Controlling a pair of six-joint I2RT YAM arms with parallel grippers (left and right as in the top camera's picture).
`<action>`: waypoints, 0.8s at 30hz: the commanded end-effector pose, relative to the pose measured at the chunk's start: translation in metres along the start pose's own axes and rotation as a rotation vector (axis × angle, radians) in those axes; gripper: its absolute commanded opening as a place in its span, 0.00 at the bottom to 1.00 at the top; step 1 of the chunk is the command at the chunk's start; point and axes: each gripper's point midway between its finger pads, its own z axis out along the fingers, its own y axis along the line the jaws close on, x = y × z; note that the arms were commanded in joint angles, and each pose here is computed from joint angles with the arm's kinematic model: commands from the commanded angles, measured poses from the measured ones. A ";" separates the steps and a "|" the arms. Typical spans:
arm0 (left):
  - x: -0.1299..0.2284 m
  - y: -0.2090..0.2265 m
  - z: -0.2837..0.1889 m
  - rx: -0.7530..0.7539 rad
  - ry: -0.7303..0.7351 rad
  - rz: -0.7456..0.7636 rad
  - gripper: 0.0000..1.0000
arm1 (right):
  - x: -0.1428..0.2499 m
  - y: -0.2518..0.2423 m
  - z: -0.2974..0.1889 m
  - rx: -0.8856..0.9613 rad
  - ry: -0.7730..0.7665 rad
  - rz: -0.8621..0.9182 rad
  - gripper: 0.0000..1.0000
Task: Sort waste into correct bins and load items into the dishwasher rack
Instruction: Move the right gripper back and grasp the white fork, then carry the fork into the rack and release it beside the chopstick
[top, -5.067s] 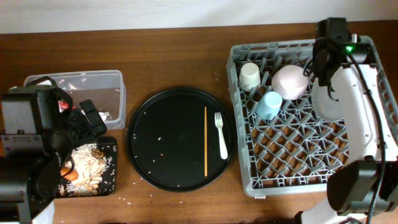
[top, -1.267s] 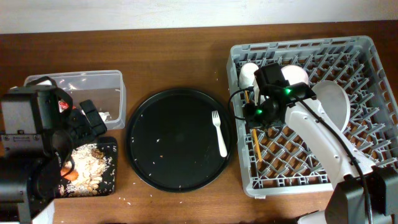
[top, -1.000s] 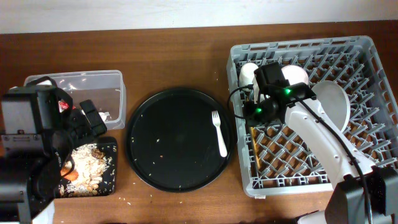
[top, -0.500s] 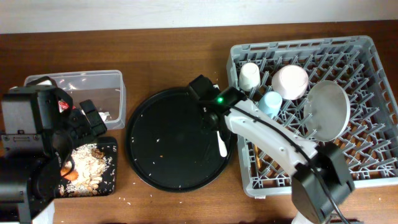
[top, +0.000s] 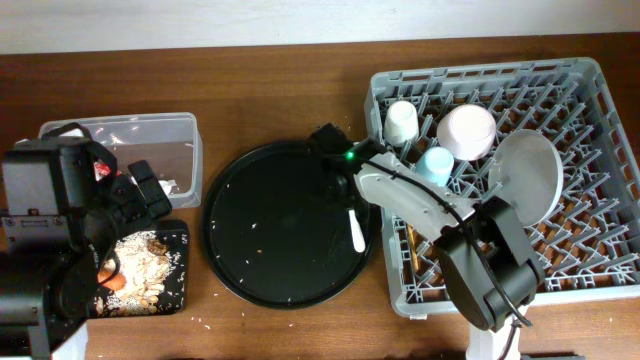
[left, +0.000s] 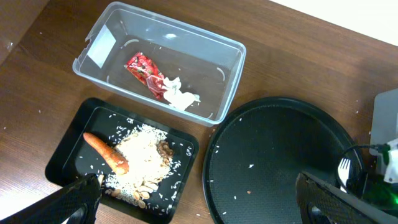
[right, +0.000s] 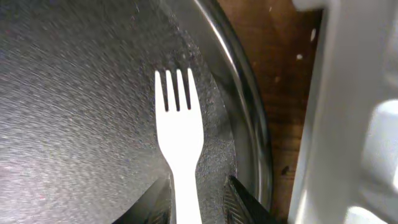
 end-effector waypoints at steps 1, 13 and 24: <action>-0.003 0.002 -0.001 -0.010 -0.012 0.006 0.99 | 0.012 -0.005 0.013 0.020 0.026 0.009 0.31; -0.003 0.002 -0.001 -0.010 -0.012 0.006 0.99 | 0.019 0.007 0.040 -0.066 -0.009 0.047 0.08; -0.003 0.002 -0.001 -0.010 -0.012 0.006 0.99 | -0.024 0.019 -0.052 -0.134 -0.054 0.047 0.04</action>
